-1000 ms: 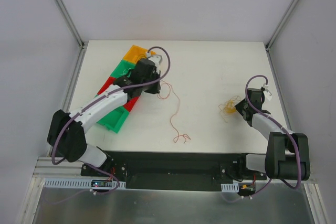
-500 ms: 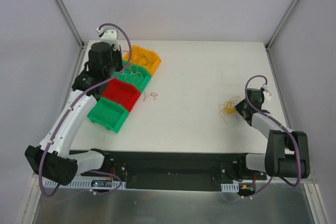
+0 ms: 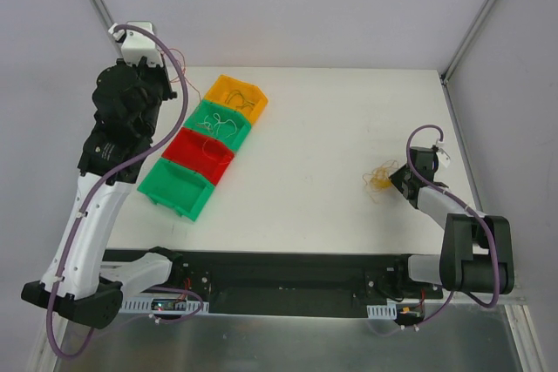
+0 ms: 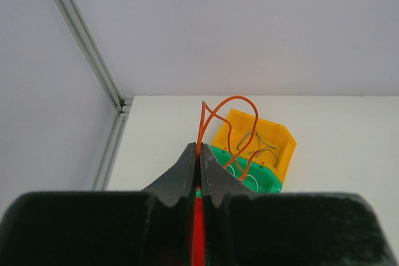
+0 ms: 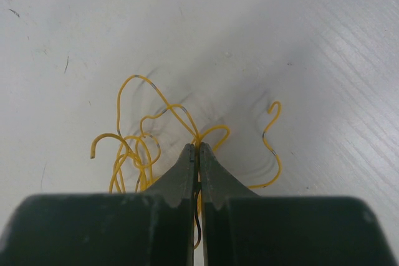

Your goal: Untangle the cables

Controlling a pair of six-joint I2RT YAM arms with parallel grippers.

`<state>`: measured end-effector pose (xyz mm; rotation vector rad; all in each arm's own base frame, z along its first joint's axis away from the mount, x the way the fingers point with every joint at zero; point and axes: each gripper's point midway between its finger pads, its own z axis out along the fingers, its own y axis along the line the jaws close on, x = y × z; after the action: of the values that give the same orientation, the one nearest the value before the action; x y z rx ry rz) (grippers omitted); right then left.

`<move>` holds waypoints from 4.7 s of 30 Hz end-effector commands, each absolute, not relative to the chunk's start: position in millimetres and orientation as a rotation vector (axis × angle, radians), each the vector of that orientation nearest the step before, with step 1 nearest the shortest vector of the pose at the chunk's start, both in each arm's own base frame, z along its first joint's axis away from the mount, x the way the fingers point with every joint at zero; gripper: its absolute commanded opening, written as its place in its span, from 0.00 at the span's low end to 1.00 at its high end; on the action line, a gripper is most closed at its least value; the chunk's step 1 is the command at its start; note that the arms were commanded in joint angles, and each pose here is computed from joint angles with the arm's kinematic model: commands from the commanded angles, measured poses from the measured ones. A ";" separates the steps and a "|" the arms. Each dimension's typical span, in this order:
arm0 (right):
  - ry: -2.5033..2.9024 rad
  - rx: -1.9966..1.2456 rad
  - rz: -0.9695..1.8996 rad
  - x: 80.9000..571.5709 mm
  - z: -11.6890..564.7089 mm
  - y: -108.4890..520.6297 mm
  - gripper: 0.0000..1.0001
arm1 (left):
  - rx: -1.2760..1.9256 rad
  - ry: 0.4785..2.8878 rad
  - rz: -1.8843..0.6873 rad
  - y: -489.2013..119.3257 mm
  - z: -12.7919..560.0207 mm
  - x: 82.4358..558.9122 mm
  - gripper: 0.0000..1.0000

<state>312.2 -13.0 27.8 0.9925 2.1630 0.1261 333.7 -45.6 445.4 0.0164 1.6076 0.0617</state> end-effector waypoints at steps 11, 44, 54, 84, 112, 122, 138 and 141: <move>2.112 0.986 0.157 328.4 42.3 -14.3 0.01 | -0.020 1.663 0.161 -23.0 426.1 354.8 0.00; 2.118 0.992 0.156 328.4 40.4 -14.7 0.01 | -0.467 2.093 0.116 -4.6 216.5 350.1 0.00; 2.128 0.997 0.170 329.8 38.2 -12.7 0.01 | -0.648 2.020 0.174 24.6 195.7 314.4 0.00; 2.132 0.991 0.167 328.4 37.9 -13.1 0.01 | 0.100 2.375 0.071 -28.2 146.2 363.0 0.00; 2.143 1.001 0.165 329.3 34.7 -13.8 0.01 | -0.409 2.322 0.506 60.6 110.1 339.6 0.00; 2.143 1.000 0.170 328.8 34.8 -13.4 0.01 | -0.271 2.426 0.234 20.5 92.1 360.4 0.00; 2.152 0.995 0.173 330.6 34.1 -12.6 0.01 | -0.278 2.288 0.144 12.9 138.6 360.4 0.67; 2.154 0.995 0.174 330.9 33.7 -12.3 0.01 | -0.183 2.261 -0.031 -13.1 145.0 363.5 0.68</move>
<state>317.7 -9.9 22.1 0.9997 2.1866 0.1590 354.9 15.5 120.3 -0.2739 2.3417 0.1778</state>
